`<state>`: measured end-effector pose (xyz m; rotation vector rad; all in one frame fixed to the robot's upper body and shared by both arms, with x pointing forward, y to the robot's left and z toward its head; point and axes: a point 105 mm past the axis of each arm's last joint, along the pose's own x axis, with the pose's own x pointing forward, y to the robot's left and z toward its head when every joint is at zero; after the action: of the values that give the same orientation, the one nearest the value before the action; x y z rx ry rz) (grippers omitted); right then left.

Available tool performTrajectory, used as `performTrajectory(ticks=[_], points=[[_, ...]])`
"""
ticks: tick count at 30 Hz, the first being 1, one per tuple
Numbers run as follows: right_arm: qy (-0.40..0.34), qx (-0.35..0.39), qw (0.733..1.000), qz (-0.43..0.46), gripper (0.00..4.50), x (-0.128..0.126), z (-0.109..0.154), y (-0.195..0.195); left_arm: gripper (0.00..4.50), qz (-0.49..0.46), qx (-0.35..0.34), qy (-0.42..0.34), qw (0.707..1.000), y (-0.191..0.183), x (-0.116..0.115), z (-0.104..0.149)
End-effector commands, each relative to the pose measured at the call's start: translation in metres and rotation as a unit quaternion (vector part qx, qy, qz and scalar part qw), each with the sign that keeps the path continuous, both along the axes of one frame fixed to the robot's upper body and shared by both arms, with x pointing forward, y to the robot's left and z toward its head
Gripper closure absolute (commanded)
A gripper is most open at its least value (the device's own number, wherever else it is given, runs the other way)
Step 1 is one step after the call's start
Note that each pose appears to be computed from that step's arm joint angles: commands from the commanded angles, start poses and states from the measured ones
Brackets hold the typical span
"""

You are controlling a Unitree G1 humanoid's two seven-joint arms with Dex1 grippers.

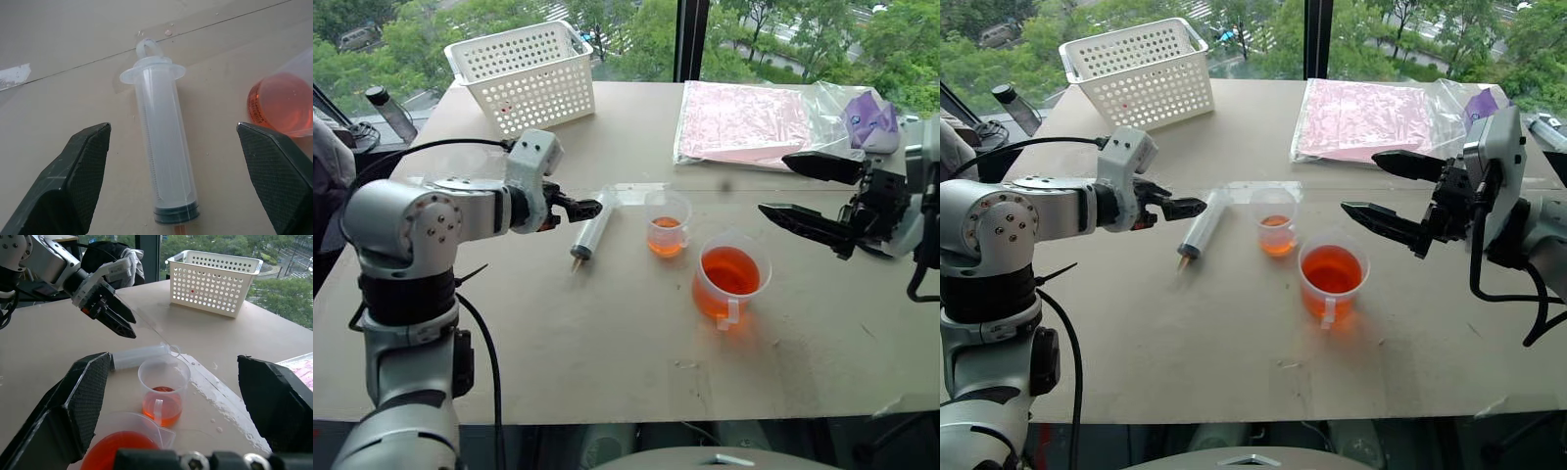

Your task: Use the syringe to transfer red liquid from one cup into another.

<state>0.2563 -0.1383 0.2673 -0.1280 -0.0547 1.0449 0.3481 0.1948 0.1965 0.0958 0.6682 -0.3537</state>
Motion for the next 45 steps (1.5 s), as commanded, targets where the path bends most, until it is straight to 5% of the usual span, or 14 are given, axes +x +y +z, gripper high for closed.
performTrajectory(ticks=[1, 13, 33, 36, 41, 45], points=[[-0.019, -0.009, 1.000, 0.019, 0.04, -0.003, 0.010, 0.012, 0.31, 0.023, 0.024, 0.051, 0.998, 0.005, 0.011, -0.005], [-0.027, -0.100, 0.994, 0.026, 0.04, 0.003, -0.003, 0.025, 0.31, 0.024, 0.060, 0.162, 0.985, -0.009, 0.027, -0.019], [-0.037, -0.097, 0.994, 0.043, 0.04, -0.007, 0.006, 0.036, 0.31, 0.016, 0.121, 0.169, 0.978, 0.000, 0.054, -0.021], [-0.039, -0.097, 0.994, 0.041, 0.04, -0.007, 0.006, 0.036, 1.09, 0.011, 0.121, 0.169, 0.978, -0.001, 0.056, -0.021], [-0.040, -0.092, 0.994, 0.041, 0.04, -0.006, 0.007, 0.037, 3.14, 0.011, 0.122, 0.169, 0.978, -0.001, 0.058, -0.022], [-0.039, -0.090, 0.994, 0.041, 0.04, -0.007, 0.006, 0.037, 3.14, -0.002, 0.105, 0.144, 0.984, -0.005, 0.062, -0.015]])
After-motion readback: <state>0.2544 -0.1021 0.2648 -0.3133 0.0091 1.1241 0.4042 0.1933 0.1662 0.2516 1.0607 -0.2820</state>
